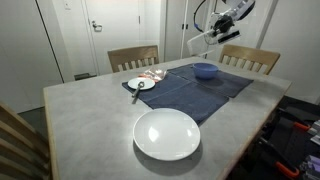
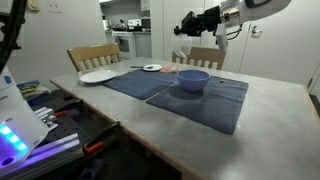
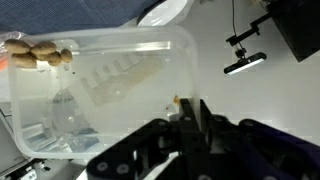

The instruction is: Pour the things in the lunchbox into the bowl

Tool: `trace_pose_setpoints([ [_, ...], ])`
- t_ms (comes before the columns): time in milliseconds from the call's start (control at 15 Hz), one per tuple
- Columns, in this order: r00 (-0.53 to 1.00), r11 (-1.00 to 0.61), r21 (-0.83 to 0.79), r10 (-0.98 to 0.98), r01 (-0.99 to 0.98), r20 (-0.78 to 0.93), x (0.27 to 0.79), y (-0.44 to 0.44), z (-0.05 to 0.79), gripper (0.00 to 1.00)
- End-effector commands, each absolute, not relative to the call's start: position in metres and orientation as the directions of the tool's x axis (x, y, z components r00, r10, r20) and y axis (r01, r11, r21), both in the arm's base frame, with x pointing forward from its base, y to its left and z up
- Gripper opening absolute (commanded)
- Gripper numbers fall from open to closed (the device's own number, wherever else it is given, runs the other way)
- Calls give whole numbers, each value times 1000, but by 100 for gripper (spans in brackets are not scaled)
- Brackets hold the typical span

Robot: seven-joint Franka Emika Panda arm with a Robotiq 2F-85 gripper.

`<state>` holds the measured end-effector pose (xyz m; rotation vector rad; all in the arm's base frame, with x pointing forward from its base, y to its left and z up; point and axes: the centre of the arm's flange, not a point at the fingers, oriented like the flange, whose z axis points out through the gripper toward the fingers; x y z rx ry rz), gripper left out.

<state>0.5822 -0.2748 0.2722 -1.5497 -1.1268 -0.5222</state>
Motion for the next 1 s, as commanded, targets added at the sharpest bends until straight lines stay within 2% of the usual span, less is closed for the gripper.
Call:
trace_pose_setpoints([
  [0,503,75,-550,318,832,804,606,-277,262,2],
  [667,623,-21,-632,195,775,758,611,-280,254,2],
  [933,753,-177,-737,262,652,603,615,-276,269,2],
])
